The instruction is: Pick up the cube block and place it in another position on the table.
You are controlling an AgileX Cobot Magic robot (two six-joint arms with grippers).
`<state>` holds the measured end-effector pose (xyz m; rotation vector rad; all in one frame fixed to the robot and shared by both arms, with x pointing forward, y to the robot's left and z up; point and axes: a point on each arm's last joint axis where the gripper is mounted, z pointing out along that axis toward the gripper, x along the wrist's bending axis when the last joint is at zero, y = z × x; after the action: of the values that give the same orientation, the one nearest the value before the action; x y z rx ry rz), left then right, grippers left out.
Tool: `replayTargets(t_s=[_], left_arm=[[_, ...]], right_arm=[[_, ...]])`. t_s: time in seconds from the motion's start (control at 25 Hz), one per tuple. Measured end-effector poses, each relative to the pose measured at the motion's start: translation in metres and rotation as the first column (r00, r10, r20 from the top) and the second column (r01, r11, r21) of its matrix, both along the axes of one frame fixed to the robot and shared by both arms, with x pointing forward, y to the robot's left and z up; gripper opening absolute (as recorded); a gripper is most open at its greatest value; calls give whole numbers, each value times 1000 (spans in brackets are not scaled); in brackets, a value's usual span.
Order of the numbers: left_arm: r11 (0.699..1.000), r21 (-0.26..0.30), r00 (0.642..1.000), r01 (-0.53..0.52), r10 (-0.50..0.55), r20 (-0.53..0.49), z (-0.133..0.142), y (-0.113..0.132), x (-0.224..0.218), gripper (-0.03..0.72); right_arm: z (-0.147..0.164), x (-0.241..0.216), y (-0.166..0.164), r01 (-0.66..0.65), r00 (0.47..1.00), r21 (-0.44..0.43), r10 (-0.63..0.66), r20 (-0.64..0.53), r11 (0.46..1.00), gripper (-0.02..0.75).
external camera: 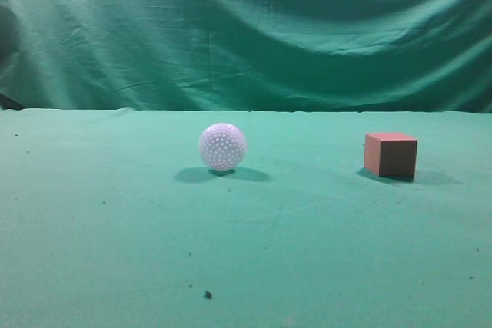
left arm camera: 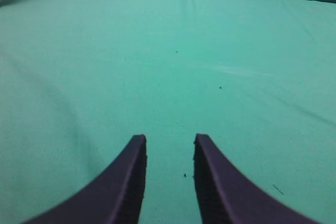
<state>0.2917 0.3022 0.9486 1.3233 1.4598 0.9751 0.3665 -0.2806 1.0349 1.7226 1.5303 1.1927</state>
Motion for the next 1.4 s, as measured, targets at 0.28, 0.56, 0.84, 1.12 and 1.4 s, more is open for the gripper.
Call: replayTargets(t_s=[0.28,0.56,0.84,1.12,1.4], left_arm=[[1000,0,1000,0,0,0,0,0,0,262],[1000,0,1000,0,0,0,0,0,0,262],[1000,0,1000,0,0,0,0,0,0,262],[1000,0,1000,0,0,0,0,0,0,262],[1000,0,1000,0,0,0,0,0,0,262]], right_arm=[[16,31,37,-391,912,-191,351,-211,901,0],[8,75,99,-631,715,-154,492,-497,761,0],[-28,121,140,-606,613,-160,329,-718,779,127],[-57,149,154,-560,588,-170,245,-771,811,513],[-87,159,159,-548,573,-183,208,-793,816,427]])
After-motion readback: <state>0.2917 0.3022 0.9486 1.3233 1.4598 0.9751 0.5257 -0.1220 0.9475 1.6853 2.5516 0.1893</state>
